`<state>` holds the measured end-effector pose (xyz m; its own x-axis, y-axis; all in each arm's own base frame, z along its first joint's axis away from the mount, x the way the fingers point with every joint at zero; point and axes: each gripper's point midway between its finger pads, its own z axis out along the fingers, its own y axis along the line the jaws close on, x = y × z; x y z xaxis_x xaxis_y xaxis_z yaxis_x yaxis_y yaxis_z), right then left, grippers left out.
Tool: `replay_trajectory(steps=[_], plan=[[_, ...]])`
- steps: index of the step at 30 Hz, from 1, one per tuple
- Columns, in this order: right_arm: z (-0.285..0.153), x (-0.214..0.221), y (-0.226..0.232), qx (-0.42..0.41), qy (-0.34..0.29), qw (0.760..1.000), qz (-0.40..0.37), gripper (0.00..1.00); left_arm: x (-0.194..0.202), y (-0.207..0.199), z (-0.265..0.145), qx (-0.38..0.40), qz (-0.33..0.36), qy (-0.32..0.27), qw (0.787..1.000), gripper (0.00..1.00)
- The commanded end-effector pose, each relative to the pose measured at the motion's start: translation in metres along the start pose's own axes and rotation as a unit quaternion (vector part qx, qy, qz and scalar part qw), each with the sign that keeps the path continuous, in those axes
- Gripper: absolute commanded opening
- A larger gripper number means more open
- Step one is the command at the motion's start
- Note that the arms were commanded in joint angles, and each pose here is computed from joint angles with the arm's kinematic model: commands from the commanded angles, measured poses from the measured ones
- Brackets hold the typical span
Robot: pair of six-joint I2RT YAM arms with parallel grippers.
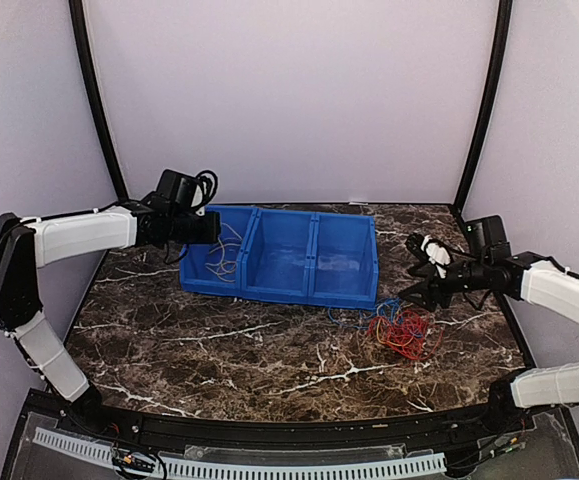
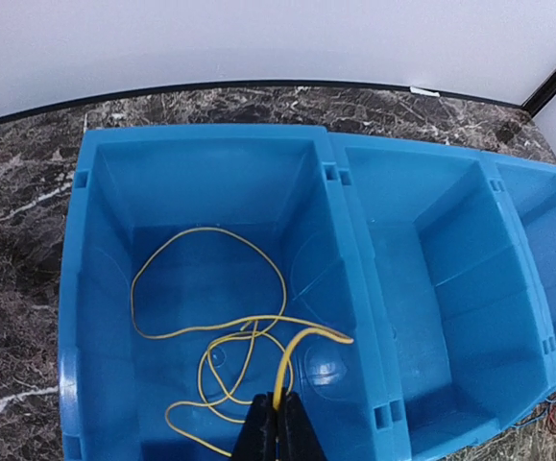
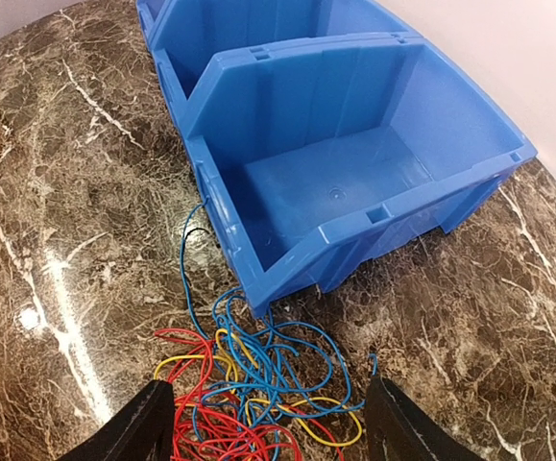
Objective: Untangle the cables
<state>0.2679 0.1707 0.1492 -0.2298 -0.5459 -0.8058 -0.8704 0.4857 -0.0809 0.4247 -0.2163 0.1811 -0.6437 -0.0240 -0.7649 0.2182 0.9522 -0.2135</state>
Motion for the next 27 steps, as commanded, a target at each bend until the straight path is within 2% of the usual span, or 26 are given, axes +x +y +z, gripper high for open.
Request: replay_trajectory(steps=[1,7,11,13,16,18,20,24,27], plan=[[0.002,-0.002,-0.003,0.001,-0.006,1.0,-0.001,0.7,0.005,0.001,0.018,-0.013,-0.007,0.02,1.0,0.0],[0.014,0.012,-0.015,0.007,0.022,0.999,0.03,0.7,0.0,-0.003,0.043,-0.023,0.002,0.049,0.999,0.0],[0.023,0.018,-0.014,-0.019,0.041,0.998,0.04,0.69,-0.004,-0.006,0.052,-0.026,0.0,0.063,0.998,0.0],[0.021,0.016,-0.014,-0.017,0.038,0.999,0.03,0.69,-0.008,-0.005,0.051,-0.032,-0.006,0.058,0.998,0.06],[0.012,0.005,-0.018,0.004,0.023,1.0,0.014,0.7,-0.009,-0.001,0.046,-0.035,-0.009,0.038,0.999,0.24],[0.007,-0.003,-0.02,0.014,0.012,1.0,0.01,0.7,-0.018,0.0,0.03,-0.034,-0.013,0.014,0.999,0.36],[0.004,-0.006,-0.02,0.02,0.006,1.0,0.015,0.7,-0.024,0.0,0.017,-0.034,-0.018,0.001,0.999,0.42],[0.006,0.005,-0.013,0.011,0.013,1.0,0.014,0.7,-0.045,-0.009,-0.005,-0.012,-0.006,-0.025,1.0,0.47],[0.007,0.007,-0.018,0.024,0.021,0.999,0.013,0.7,-0.05,-0.005,-0.014,-0.024,0.007,-0.03,0.999,0.48]])
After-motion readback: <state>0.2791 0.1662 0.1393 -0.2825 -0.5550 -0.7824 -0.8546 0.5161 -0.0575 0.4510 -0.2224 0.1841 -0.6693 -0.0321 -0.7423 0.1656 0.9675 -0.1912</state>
